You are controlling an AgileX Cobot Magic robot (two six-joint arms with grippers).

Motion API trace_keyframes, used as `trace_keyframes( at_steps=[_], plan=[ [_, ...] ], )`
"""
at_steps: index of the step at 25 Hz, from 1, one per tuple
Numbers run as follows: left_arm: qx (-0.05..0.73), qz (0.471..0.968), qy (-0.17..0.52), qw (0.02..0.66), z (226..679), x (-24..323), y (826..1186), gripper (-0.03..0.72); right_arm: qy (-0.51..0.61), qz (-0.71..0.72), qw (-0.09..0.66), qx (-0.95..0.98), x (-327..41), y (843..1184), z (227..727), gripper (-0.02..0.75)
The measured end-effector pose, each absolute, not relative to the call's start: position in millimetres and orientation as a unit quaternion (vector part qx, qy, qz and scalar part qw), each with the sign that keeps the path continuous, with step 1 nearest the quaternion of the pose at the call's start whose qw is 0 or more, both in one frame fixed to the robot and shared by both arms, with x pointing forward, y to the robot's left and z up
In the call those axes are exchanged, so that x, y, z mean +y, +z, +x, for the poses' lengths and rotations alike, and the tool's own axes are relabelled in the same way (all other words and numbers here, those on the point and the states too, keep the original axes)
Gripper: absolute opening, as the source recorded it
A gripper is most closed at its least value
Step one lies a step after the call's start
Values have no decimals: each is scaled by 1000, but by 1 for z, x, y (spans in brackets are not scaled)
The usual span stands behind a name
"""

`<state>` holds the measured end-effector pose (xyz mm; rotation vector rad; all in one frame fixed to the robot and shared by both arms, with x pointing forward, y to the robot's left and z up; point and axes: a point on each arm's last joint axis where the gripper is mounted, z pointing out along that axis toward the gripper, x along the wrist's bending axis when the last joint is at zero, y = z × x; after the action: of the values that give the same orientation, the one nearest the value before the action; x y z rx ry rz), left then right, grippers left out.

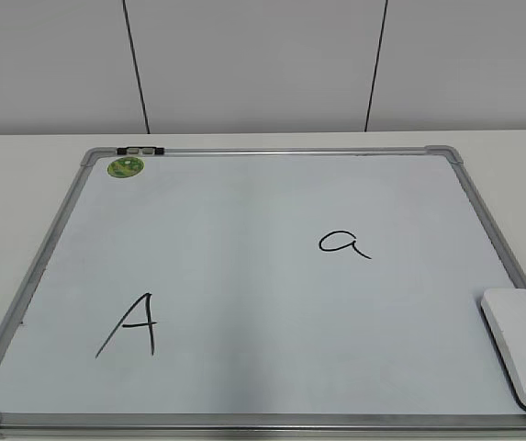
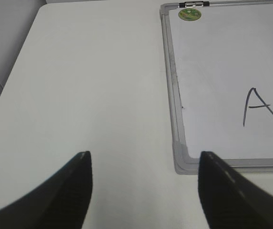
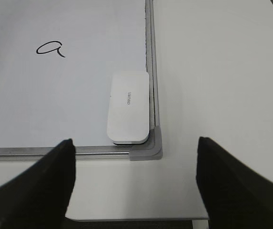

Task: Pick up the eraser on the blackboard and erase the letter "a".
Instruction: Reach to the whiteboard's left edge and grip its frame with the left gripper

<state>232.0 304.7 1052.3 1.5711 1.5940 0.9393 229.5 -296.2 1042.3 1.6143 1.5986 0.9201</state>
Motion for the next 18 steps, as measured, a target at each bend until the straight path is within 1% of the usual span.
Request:
trace_keyframes(
  at_steps=[18],
  plan=[
    [615, 606, 363, 350, 232, 305, 1052, 515, 353, 620, 338, 614, -296, 1042, 229, 587]
  ],
)
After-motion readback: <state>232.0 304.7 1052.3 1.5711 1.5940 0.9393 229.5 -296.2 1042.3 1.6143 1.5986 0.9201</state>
